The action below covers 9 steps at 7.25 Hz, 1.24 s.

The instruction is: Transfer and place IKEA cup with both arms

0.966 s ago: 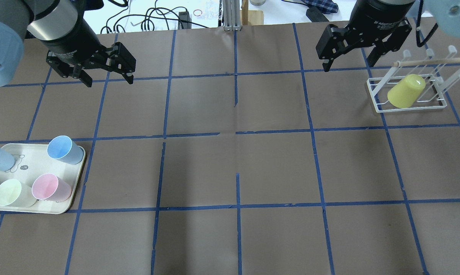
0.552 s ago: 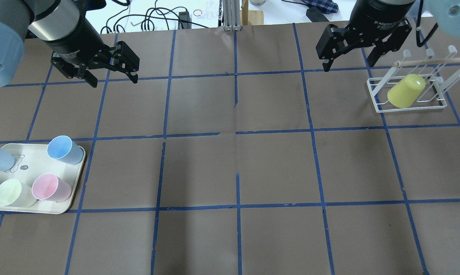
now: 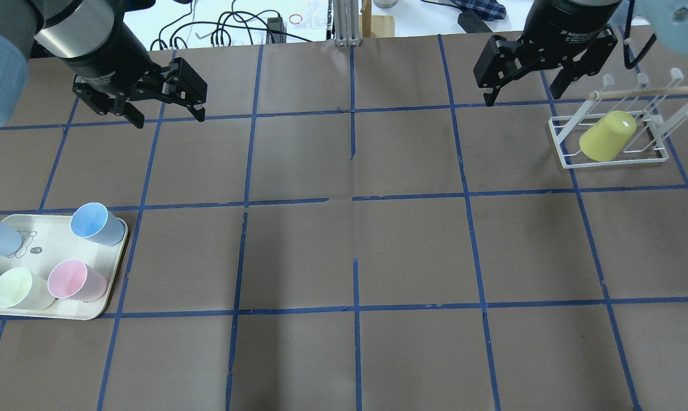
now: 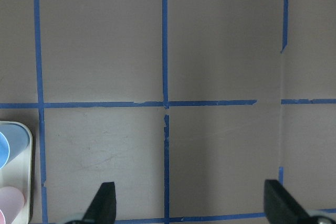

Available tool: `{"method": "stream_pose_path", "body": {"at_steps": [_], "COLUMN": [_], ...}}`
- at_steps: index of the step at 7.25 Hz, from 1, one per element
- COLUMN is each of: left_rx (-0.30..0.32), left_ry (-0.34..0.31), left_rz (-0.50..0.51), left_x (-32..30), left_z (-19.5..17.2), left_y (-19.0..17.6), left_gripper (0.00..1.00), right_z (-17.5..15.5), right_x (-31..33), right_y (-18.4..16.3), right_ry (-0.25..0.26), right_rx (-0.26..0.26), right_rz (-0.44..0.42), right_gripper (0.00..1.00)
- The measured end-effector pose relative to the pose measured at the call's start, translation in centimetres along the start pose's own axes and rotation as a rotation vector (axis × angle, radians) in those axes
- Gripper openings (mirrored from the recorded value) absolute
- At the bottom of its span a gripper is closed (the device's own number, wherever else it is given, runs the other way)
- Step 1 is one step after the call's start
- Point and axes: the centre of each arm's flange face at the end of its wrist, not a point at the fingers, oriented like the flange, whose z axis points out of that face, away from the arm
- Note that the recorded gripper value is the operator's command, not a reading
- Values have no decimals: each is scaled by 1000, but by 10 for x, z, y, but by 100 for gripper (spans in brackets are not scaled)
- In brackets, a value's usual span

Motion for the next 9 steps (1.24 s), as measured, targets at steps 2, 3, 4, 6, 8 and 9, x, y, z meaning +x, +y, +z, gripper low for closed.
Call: {"method": "stream_pose_path", "body": {"at_steps": [2,3,4,6,8,9], "left_rx": [0,-1,-1,-7,-5,-3], "left_ry": [41,50,54,56,56,56], "left_rz": [-3,-5,-7,-7,-3,-3], "left_x": [3,4,4,5,4,4], "left_z": [1,2,2,5,5,5], "left_y": [0,0,0,0,-1,-1], "left_gripper": [100,100,100,100,100,100], "right_z": [0,0,0,1,1,1], "right_x": [2,2,2,1,0,0], "right_y": [-1,-1,-1,0,0,0], "right_ry": [-1,-3,-5,-7,-10,-10], "right_rx": [1,1,0,-2,-4,-4], "right_rz": [2,1,-1,-4,-6,-6], "right_gripper": [100,100,100,100,100,100]}}
